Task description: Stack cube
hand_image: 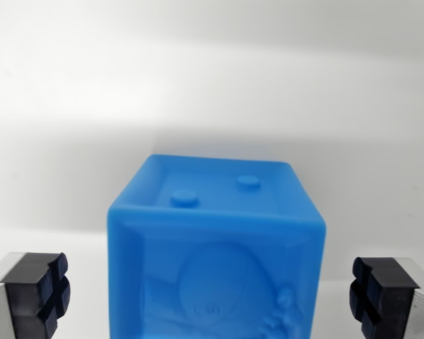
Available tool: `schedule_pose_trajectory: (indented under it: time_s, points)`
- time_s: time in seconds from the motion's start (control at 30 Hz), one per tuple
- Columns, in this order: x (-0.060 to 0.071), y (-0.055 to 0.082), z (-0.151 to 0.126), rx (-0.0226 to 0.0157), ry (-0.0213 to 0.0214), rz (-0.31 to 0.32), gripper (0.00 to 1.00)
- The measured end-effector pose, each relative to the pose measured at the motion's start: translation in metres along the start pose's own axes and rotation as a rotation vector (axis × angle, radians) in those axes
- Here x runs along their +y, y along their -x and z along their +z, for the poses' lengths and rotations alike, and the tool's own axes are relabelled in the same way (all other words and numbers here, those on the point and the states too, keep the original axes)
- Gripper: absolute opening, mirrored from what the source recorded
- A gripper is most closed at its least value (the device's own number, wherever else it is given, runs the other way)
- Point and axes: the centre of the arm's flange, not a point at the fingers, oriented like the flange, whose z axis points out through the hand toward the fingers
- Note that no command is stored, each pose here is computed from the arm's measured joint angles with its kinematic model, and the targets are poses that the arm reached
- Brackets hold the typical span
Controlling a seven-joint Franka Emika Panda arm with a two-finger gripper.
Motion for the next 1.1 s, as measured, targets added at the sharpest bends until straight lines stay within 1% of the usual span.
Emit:
schedule_pose_trajectory:
  time_s: [0.17,0.4,0.43,0.63,1.1]
  points:
    - [0.0,0.0,0.013,-0.0009,0.0008,0.0,1.0]
    - [0.0,0.0,0.022,0.0003,-0.0001,0.0,1.0]
    - [0.0,0.0,0.022,0.0003,0.0,0.0,0.0]
    - [0.0,0.0,0.022,0.0011,-0.0005,0.0,0.0]
    - [0.0,0.0,0.022,0.0012,-0.0006,0.0,0.0]
